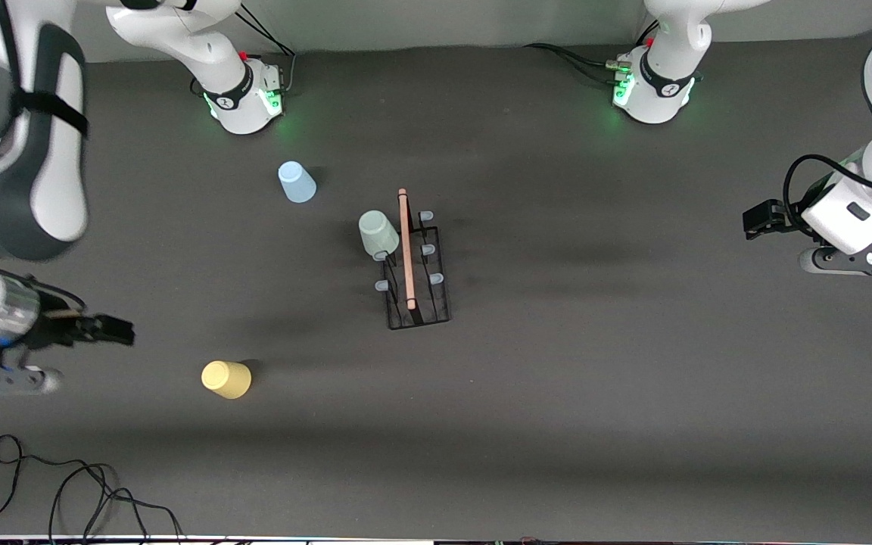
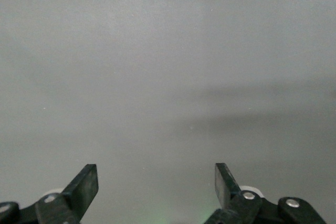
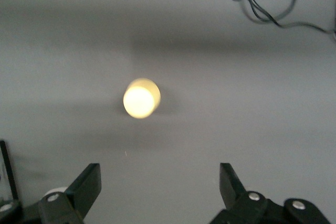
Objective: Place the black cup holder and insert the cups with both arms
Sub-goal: 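Grasp the yellow cup with the right gripper, then carry the yellow cup to the rack and lower it onto a peg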
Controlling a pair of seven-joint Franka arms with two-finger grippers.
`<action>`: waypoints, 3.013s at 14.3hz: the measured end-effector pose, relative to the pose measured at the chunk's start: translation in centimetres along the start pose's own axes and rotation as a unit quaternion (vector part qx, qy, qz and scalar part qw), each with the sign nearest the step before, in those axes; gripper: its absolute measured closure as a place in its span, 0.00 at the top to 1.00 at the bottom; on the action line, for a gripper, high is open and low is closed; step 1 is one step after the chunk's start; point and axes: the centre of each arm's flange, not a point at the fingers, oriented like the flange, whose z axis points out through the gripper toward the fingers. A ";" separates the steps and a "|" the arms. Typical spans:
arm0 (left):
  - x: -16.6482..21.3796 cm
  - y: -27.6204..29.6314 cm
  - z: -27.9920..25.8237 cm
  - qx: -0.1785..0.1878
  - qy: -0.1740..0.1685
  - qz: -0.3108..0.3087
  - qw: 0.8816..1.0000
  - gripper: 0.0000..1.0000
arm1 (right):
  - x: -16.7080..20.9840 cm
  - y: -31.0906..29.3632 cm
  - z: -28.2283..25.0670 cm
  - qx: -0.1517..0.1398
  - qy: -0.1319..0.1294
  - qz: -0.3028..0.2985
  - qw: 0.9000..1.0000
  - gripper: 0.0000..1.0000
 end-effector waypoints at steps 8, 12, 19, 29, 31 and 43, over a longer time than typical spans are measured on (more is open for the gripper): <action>0.0 0.0 0.0 0.000 0.000 0.000 1.000 0.99 | 2.8 -2.5 12.9 0.019 -0.002 -0.003 1.000 1.00; 0.0 0.0 0.0 0.000 0.000 0.000 1.000 0.99 | 1.8 -3.3 20.9 0.019 0.001 0.005 1.000 1.00; 0.0 0.0 0.0 0.000 0.000 0.000 1.000 0.99 | -0.6 -3.4 26.3 0.014 -0.014 0.010 1.000 1.00; 0.0 0.0 0.0 0.000 0.000 0.000 1.000 0.99 | 0.5 -3.2 11.8 0.038 -0.018 0.035 0.998 0.69; 0.0 0.0 0.0 0.000 0.000 0.000 1.000 0.99 | -1.0 -2.4 4.8 0.028 -0.028 0.064 0.997 0.69; 0.0 0.0 0.1 0.000 -0.001 0.000 1.000 0.99 | -11.7 -27.6 -5.1 0.014 -0.074 0.416 0.906 0.69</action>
